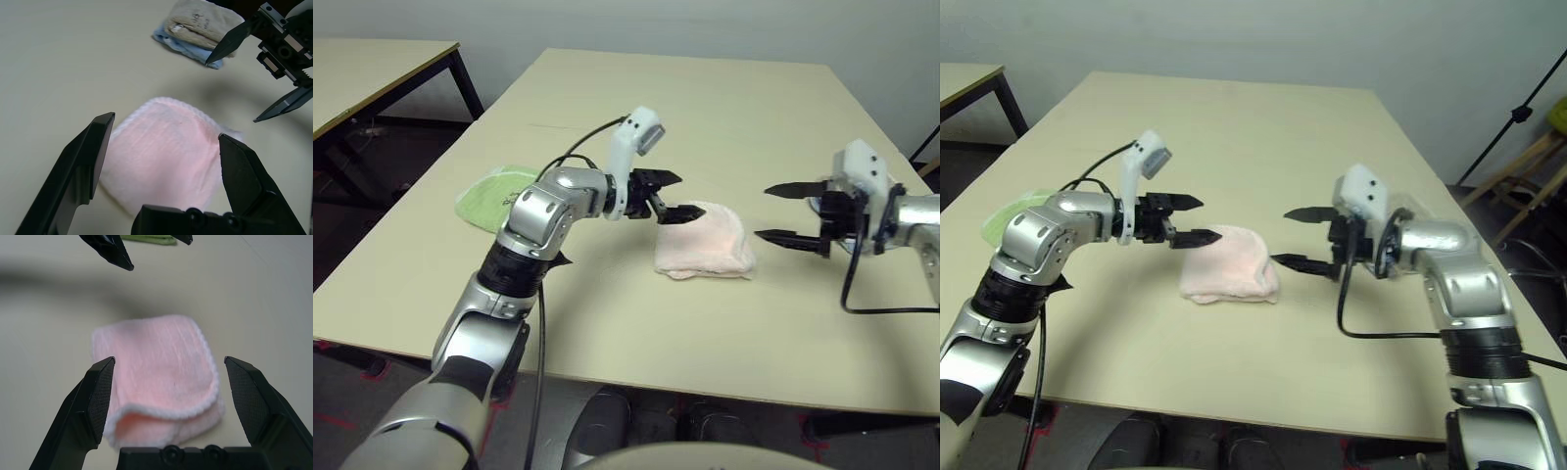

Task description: Fold the towel and set it aside.

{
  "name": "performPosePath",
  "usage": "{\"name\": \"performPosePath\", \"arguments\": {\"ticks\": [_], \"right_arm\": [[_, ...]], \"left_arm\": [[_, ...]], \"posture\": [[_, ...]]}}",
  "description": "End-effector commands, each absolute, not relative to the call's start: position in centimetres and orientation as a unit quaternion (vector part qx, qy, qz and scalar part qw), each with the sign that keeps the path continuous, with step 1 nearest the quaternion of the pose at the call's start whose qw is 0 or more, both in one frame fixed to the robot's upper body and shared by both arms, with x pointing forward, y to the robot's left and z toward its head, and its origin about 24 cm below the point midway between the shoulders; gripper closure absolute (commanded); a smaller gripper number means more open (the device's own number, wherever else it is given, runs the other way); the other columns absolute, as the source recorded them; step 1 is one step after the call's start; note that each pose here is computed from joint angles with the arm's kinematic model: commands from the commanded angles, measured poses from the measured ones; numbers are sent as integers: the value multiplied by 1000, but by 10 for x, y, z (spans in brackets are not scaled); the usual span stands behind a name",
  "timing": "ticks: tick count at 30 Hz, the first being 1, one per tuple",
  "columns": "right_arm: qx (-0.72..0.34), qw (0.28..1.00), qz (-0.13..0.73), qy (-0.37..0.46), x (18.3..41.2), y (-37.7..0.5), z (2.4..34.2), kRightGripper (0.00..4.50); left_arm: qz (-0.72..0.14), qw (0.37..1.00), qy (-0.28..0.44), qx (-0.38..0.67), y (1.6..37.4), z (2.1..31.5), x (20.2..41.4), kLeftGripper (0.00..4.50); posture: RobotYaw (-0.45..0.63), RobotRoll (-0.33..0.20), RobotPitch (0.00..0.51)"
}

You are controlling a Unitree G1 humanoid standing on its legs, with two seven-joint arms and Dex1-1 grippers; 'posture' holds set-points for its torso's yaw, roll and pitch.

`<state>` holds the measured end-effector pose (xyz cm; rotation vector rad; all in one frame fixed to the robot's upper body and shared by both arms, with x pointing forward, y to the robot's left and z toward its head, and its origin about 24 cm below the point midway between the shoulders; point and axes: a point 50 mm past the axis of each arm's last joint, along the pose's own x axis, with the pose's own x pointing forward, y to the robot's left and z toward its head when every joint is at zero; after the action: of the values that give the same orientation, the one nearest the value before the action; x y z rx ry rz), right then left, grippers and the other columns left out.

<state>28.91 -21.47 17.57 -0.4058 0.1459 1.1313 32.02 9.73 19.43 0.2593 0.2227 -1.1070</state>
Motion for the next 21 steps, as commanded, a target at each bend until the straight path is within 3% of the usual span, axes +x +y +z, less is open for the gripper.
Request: {"name": "performPosePath", "arguments": {"ticks": [1, 4, 7, 17, 21], "right_arm": [[-181, 818, 541, 77, 286, -210, 177, 0], [-166, 814, 549, 86, 283, -208, 173, 0], [-155, 818, 546, 95, 283, -205, 170, 621], [-157, 816, 541, 132, 271, -198, 145, 4414], [-164, 810, 542, 151, 271, -197, 131, 4466]], "left_arm": [[-520, 841, 90, 124, 98, 197, 318, 41], [-514, 843, 96, 130, 100, 189, 318, 223], [-502, 835, 119, 193, 108, 166, 320, 961], [-530, 824, 131, 153, 92, 133, 320, 4459], [-559, 806, 137, 138, 77, 124, 317, 4486]], "posture": [[208, 0, 57], [208, 0, 57], [200, 0, 53], [162, 0, 47], [164, 0, 45]]}}
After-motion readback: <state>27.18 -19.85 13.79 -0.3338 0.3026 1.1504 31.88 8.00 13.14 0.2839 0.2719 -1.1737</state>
